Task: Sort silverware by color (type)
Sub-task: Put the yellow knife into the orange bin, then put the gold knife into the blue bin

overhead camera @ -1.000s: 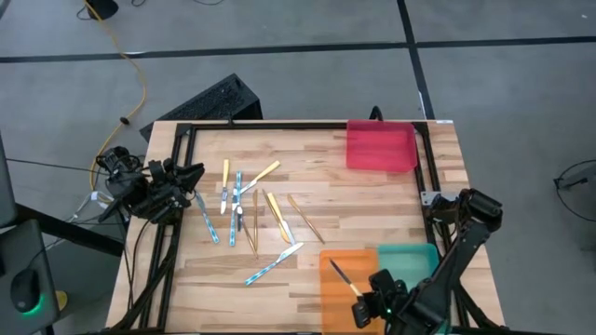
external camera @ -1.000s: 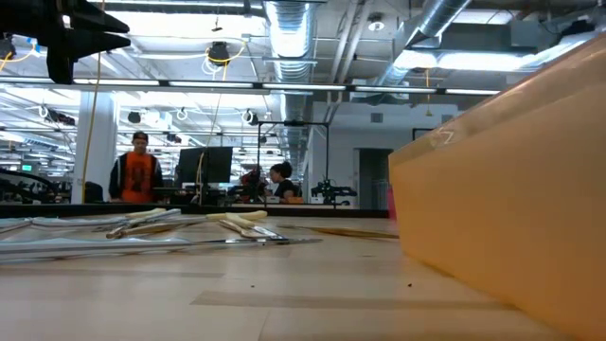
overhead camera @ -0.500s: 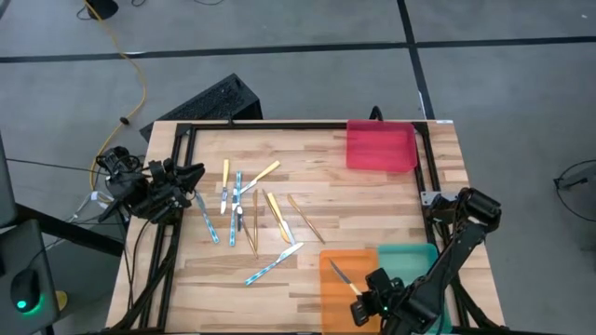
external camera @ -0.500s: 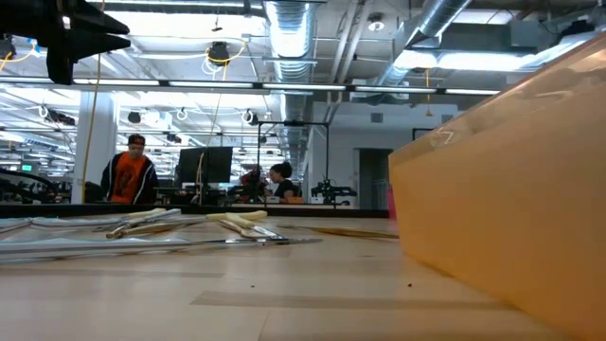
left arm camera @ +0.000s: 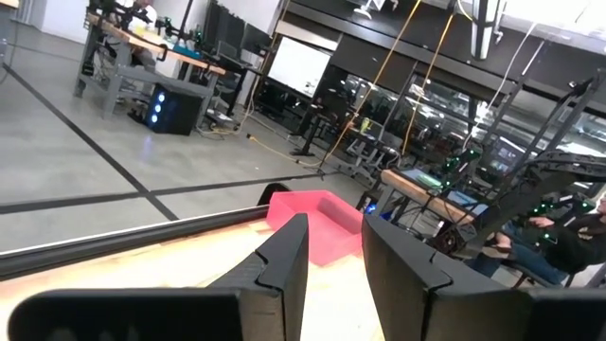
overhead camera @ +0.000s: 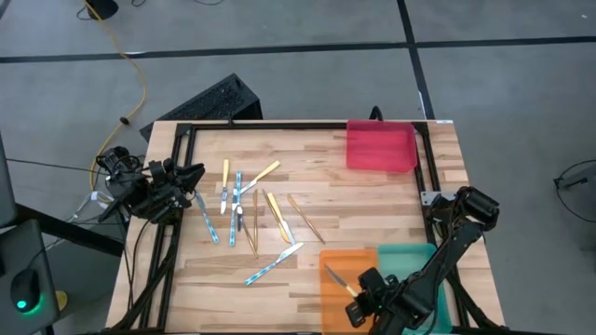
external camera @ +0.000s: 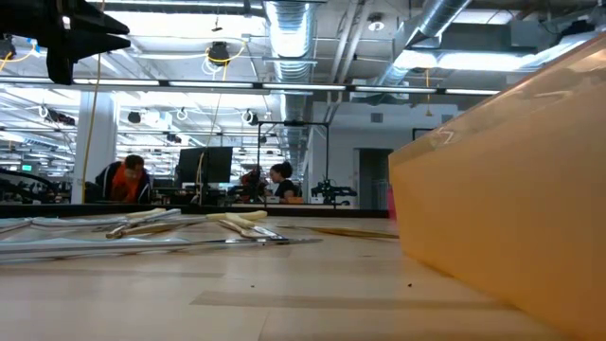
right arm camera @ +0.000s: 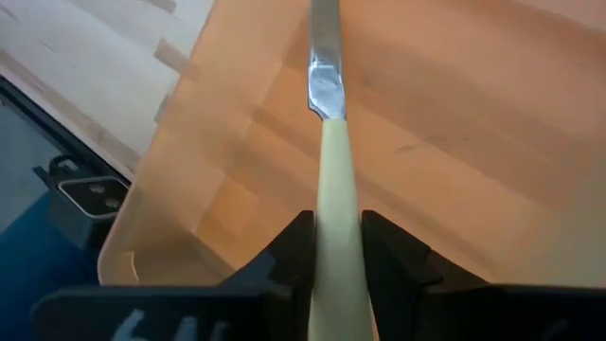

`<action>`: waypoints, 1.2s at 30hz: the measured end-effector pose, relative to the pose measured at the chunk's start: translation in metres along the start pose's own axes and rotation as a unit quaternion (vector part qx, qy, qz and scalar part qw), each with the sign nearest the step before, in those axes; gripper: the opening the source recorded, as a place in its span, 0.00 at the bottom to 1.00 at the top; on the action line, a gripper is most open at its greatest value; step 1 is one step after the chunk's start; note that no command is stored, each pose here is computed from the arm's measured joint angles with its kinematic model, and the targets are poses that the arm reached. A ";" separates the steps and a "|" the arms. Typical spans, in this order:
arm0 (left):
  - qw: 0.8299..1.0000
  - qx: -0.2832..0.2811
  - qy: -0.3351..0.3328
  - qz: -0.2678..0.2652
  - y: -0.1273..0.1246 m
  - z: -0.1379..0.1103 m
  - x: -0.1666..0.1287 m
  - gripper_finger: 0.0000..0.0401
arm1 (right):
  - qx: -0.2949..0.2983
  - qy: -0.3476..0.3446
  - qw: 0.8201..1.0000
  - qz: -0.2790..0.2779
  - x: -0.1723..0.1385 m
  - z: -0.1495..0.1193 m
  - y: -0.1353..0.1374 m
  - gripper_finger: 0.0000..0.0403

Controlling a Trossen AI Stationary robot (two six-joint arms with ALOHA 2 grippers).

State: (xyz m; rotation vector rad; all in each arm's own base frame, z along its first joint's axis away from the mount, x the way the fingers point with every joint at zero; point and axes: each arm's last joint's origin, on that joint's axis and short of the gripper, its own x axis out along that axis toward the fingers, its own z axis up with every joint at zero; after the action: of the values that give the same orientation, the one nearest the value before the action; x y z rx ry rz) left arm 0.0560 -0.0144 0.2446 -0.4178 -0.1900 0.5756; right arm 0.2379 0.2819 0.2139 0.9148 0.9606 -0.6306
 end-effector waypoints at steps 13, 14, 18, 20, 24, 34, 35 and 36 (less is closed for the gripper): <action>1.000 0.000 0.000 0.000 0.000 0.000 0.000 0.22 | -0.014 0.017 1.000 -0.009 0.000 -0.001 -0.001 0.32; 1.000 0.000 0.000 0.000 0.000 0.000 0.000 0.22 | -0.014 0.017 1.000 -0.009 0.000 -0.001 -0.001 0.34; 1.000 0.000 0.000 0.000 0.000 0.000 0.000 0.22 | -0.014 0.017 1.000 -0.009 0.000 -0.001 -0.001 0.38; 1.000 0.000 0.000 0.000 0.000 0.000 0.000 0.22 | -0.013 0.016 1.000 -0.009 0.000 -0.001 -0.001 0.40; 1.000 0.000 0.000 0.000 0.000 0.000 0.000 0.22 | -0.017 0.005 1.000 -0.005 0.001 0.003 0.000 0.41; 0.999 -0.002 0.009 -0.047 -0.003 -0.001 0.000 0.22 | -0.136 -0.005 0.990 0.028 -0.015 0.032 0.031 0.39; 0.999 -0.004 0.009 -0.047 -0.003 0.000 0.000 0.22 | -0.153 -0.009 0.988 0.027 -0.016 0.037 0.034 0.39; 0.999 -0.005 0.009 -0.047 -0.003 0.000 0.000 0.22 | -0.172 -0.016 0.985 0.026 -0.016 0.042 0.036 0.38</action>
State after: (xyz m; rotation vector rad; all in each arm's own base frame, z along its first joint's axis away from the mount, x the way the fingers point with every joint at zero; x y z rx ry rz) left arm 0.0573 -0.0167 0.2453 -0.4211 -0.1947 0.4791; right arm 0.2768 0.2636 0.2532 0.6185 0.9777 -0.4166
